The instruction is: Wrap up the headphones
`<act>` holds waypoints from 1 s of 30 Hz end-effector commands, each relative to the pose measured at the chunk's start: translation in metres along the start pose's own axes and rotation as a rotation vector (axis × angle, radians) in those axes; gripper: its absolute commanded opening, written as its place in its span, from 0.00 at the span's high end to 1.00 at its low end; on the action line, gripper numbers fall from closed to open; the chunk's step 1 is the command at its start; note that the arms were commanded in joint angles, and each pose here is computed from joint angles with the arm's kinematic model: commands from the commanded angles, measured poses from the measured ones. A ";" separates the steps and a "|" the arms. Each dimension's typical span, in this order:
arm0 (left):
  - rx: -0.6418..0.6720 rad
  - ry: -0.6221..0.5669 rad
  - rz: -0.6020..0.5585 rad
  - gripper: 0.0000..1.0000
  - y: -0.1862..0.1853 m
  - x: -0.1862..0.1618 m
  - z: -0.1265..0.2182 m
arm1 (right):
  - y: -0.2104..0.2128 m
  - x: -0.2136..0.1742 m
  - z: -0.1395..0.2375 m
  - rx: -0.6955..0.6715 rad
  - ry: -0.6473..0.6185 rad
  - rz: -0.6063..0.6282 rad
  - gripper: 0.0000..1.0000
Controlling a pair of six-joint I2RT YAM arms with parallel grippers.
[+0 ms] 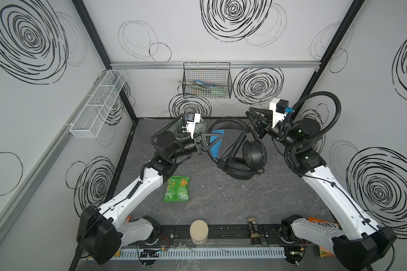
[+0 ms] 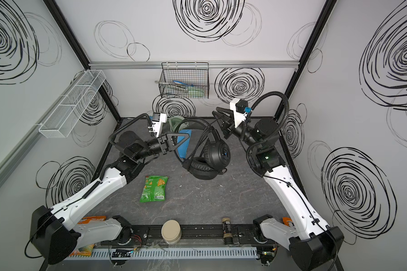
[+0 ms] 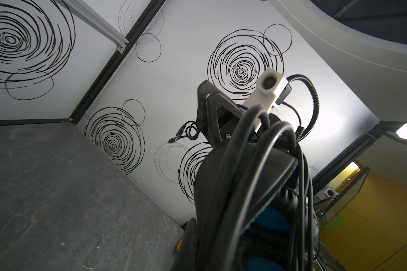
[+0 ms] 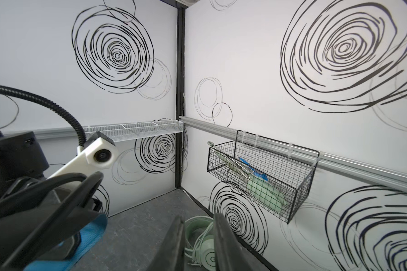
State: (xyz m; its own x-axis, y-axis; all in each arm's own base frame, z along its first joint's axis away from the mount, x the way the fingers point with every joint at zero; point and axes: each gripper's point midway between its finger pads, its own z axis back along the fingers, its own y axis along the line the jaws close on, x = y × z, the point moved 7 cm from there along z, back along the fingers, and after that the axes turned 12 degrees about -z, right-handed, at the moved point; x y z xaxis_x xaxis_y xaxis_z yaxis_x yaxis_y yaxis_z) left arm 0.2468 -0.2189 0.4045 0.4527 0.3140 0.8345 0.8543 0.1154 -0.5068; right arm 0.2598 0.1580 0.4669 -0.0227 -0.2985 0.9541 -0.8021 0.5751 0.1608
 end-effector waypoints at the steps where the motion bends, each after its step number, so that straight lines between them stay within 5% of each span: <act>1: -0.212 -0.168 -0.135 1.00 -0.053 0.041 0.004 | -0.004 0.003 0.008 -0.011 -0.056 -0.097 0.72; 14: -0.087 -0.370 -0.031 1.00 -0.028 0.062 -0.011 | -0.008 -0.030 0.010 0.035 -0.047 -0.293 0.72; 30: 0.282 -0.519 0.266 1.00 0.047 0.024 -0.039 | -0.047 -0.127 0.029 -0.194 0.034 -0.680 0.76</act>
State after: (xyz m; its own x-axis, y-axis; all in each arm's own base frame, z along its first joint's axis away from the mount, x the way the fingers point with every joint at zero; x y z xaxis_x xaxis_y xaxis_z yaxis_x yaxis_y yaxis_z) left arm 0.3037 -0.2546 0.3833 0.4812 0.6241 0.6155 0.6155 0.2594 -0.7442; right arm 0.2792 0.1514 0.3423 0.4393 -0.5438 0.7151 -0.5749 0.4414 0.6889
